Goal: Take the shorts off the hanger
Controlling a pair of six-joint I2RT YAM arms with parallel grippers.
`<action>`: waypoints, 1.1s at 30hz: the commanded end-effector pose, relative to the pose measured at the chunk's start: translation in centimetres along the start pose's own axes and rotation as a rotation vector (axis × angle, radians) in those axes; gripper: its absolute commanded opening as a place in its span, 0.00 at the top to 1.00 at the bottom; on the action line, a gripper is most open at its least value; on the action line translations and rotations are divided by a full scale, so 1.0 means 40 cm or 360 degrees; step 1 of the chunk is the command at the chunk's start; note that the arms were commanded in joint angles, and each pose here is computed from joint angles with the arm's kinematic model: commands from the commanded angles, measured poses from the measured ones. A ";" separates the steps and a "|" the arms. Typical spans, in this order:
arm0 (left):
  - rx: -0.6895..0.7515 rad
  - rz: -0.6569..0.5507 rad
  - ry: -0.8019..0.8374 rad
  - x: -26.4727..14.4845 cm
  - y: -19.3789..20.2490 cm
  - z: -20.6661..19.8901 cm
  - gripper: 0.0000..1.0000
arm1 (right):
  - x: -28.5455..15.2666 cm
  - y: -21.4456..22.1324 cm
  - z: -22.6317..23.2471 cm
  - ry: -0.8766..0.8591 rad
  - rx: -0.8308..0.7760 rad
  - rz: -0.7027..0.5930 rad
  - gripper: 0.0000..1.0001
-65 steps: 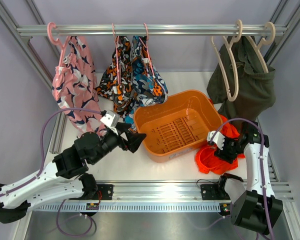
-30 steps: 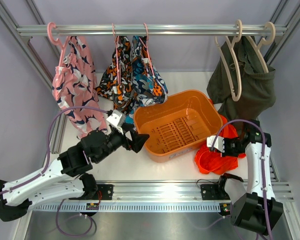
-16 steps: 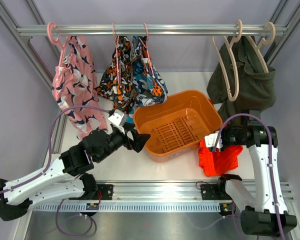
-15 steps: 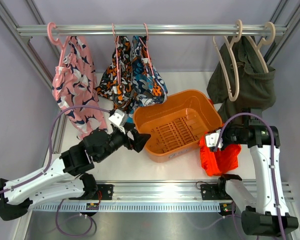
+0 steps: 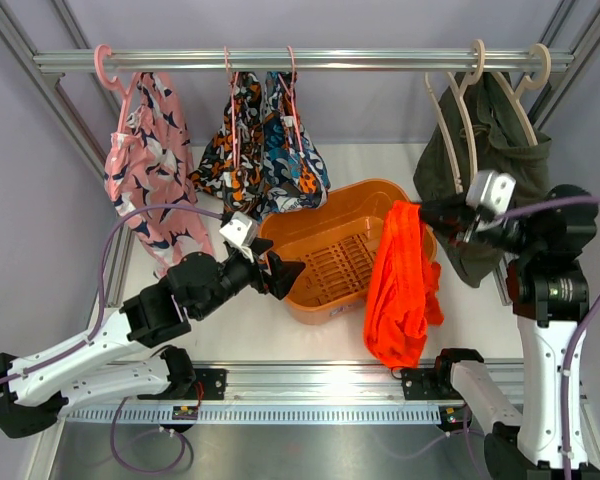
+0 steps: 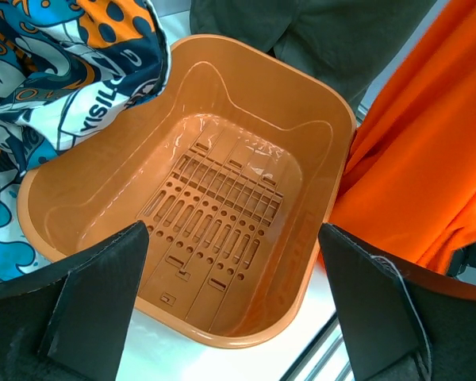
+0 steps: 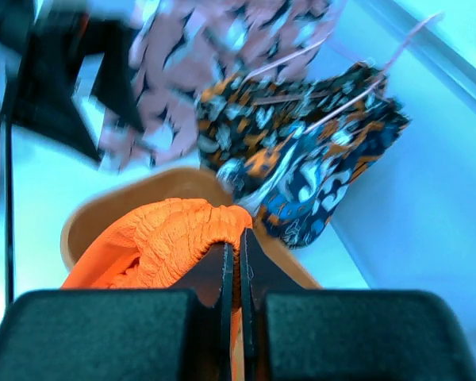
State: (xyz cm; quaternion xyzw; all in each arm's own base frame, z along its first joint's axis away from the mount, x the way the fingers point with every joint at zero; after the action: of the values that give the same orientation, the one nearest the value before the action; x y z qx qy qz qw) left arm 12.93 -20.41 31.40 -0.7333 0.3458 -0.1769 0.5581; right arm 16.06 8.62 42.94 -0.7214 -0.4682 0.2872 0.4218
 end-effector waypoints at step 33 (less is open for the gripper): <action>-0.0089 -0.0139 0.0012 -0.012 -0.037 -0.006 0.05 | 0.201 -0.079 -0.256 0.0269 0.0449 -0.0155 1.00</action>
State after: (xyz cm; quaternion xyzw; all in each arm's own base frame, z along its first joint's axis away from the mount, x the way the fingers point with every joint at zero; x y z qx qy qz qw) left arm 12.61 -20.04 31.95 -0.7467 0.3432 -0.1796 0.5407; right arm 28.89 12.58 51.70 -0.6309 -0.3814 0.2501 0.6277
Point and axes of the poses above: each gripper's point midway between its finger pads, its own x axis out along the fingers, its own z axis along the line the jaws close on, y = z × x, the point moved 7 cm from there along -x, back along the fingers, and after that the axes turned 4 degrees about -x, right-handed, at the moved point
